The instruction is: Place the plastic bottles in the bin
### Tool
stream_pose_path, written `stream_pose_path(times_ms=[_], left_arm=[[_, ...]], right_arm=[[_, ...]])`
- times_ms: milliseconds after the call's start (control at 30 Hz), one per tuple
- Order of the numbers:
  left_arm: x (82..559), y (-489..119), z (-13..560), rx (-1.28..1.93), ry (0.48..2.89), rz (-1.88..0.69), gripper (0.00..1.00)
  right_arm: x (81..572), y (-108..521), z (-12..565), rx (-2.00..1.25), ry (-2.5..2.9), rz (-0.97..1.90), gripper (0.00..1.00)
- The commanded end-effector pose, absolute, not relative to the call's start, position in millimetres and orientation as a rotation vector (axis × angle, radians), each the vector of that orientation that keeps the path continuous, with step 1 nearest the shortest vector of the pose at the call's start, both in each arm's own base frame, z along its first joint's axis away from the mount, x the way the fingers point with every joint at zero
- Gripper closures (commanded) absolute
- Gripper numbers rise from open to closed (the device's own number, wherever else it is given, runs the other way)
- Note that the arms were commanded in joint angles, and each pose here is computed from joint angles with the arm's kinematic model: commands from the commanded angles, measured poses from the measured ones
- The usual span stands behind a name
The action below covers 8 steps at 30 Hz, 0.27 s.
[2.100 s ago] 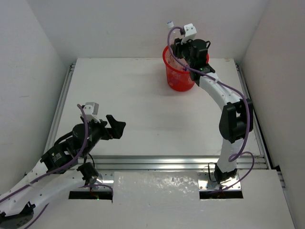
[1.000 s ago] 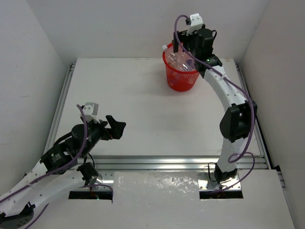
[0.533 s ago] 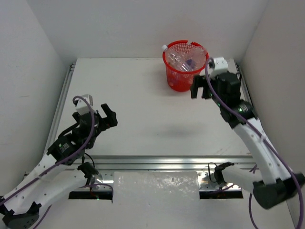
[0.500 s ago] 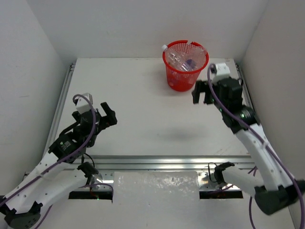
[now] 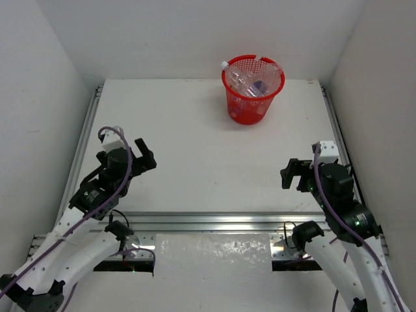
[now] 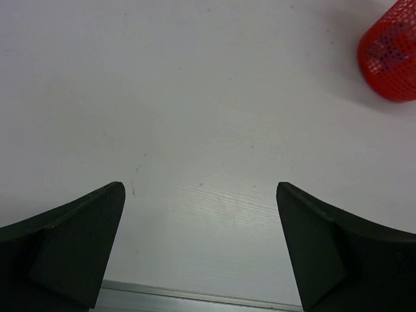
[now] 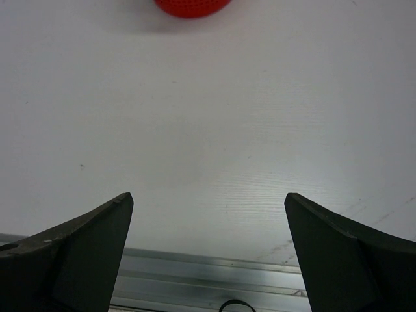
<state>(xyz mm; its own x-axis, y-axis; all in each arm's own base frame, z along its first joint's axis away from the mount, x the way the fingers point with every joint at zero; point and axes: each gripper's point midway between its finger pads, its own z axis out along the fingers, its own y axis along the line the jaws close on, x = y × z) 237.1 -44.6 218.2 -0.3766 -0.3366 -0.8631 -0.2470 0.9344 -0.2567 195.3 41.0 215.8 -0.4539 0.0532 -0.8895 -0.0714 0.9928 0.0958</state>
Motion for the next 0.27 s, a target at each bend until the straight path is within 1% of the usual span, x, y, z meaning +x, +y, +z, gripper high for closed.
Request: stream_pose_path(times_ms=[0,233], left_arm=[[240,-52,231,-0.395,1.924,-0.176,0.0],[241,-57,229,-0.369,1.938,-0.199,0.0]], right_arm=[[194,45,206,0.011,2.053,0.175,0.01],[194,51,189,0.008,2.107,0.199,0.01]])
